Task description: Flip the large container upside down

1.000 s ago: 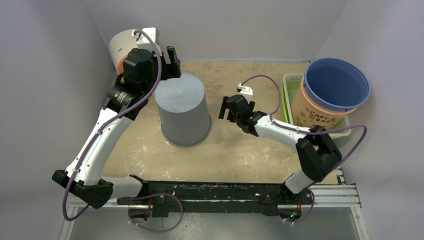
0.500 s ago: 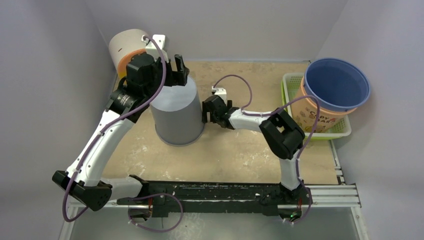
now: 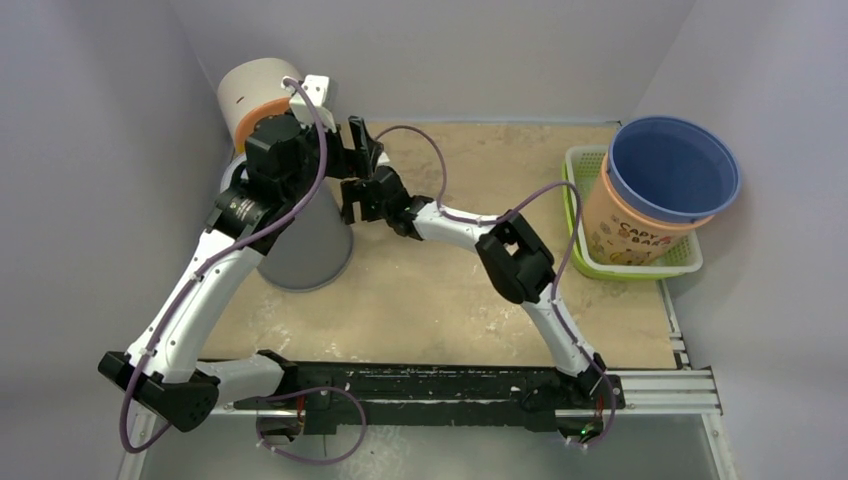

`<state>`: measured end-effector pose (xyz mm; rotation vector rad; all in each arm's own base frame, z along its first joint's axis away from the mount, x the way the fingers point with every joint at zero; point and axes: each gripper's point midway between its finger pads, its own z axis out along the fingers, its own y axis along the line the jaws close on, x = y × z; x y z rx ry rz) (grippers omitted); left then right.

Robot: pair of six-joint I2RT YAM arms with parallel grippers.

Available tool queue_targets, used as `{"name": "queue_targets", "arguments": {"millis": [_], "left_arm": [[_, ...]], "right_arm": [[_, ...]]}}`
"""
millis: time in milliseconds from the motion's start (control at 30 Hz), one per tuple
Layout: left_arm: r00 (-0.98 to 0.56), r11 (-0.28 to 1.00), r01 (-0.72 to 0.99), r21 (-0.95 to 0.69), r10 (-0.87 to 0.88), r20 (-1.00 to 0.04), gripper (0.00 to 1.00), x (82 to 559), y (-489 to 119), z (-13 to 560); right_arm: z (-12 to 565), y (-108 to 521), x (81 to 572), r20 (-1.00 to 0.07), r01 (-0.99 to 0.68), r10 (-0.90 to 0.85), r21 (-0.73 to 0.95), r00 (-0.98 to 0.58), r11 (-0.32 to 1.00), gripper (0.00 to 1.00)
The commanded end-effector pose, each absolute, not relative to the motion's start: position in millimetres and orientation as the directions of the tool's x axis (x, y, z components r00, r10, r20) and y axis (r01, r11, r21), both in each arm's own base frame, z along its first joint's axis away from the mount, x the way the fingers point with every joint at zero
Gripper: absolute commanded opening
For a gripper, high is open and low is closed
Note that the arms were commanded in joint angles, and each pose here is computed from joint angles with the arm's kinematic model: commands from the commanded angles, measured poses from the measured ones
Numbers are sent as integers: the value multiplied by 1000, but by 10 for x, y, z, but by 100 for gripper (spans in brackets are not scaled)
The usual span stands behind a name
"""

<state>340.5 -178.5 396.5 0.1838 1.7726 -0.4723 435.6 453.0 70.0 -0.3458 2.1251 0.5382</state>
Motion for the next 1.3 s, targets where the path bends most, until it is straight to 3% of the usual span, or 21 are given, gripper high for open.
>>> {"name": "queue_targets", "arguments": {"millis": [0,267,367,567,767,1067,1267], "left_arm": [[-186,891,392,-230,-168,-968,83,3309,-1769,4218],[-201,918,339,-206,-143,-969,83,3342,-1670,4044],[-229,932,302,-201,-134,-964,83,3403,-1642,3865],[-321,955,235,-181,-100,-942,83,3456,-1583,3502],[-422,977,147,-152,-78,-903,83,3394,-1438,3065],[-666,994,52,-101,-41,-745,83,3078,-1290,2009],[-653,990,-130,-54,-126,-747,83,3053,-1009,1628]], "right_arm": [[1205,5301,4127,-852,-611,-24,355,-523,708,93],[1388,5891,3783,-825,-710,20,498,-565,498,93],[1390,5785,3795,-826,-691,21,484,-563,537,94],[1262,5040,4097,-819,-550,84,454,-568,701,97],[870,3898,4281,-763,-304,185,450,-619,840,97],[876,2870,4159,-812,-150,121,249,-571,957,100],[1007,2447,4077,-826,-87,138,220,-546,972,100]]}}
